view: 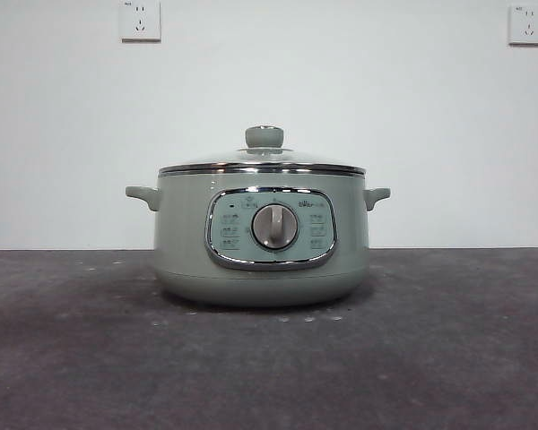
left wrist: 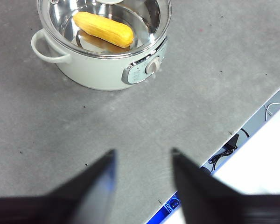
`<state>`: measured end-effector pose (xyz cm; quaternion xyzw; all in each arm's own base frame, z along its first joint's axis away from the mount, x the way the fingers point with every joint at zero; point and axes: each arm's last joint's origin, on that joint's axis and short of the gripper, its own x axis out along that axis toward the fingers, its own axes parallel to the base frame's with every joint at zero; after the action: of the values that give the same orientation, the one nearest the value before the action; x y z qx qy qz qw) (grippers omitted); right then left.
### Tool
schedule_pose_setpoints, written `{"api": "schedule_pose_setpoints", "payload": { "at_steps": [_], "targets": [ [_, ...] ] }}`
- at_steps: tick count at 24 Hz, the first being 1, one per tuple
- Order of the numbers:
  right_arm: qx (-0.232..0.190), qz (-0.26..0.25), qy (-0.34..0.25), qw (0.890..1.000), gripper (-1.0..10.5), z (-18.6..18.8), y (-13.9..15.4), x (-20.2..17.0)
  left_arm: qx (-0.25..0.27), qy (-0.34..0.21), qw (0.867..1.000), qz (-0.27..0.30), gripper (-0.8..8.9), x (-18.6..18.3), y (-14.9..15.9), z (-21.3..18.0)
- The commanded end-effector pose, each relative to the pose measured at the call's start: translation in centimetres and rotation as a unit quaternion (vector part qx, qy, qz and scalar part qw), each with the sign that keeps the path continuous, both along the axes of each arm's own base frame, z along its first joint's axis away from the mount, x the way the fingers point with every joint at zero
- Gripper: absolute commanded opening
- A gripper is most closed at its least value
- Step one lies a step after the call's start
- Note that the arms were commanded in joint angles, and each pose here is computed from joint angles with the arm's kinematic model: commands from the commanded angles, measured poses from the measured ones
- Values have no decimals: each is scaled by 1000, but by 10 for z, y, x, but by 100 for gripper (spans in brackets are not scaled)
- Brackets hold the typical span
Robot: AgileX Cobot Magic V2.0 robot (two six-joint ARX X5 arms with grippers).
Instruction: Pick up the corn,open the lid,put the corn in the pot,close the lid
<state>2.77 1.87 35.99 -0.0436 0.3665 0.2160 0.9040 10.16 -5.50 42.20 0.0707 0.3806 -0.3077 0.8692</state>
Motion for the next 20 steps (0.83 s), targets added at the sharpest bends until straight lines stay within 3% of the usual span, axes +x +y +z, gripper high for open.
{"api": "schedule_pose_setpoints", "payload": {
  "at_steps": [1,20],
  "targets": [
    [-14,-14,7,1000,-11,-4,-2,-1,-1,2,1000,-2,-7,0,-1,-1],
    [-7,-29,9,1000,2,-3,-2,0,21,23,999,-6,-3,27,-13,-9]
  ]
}}
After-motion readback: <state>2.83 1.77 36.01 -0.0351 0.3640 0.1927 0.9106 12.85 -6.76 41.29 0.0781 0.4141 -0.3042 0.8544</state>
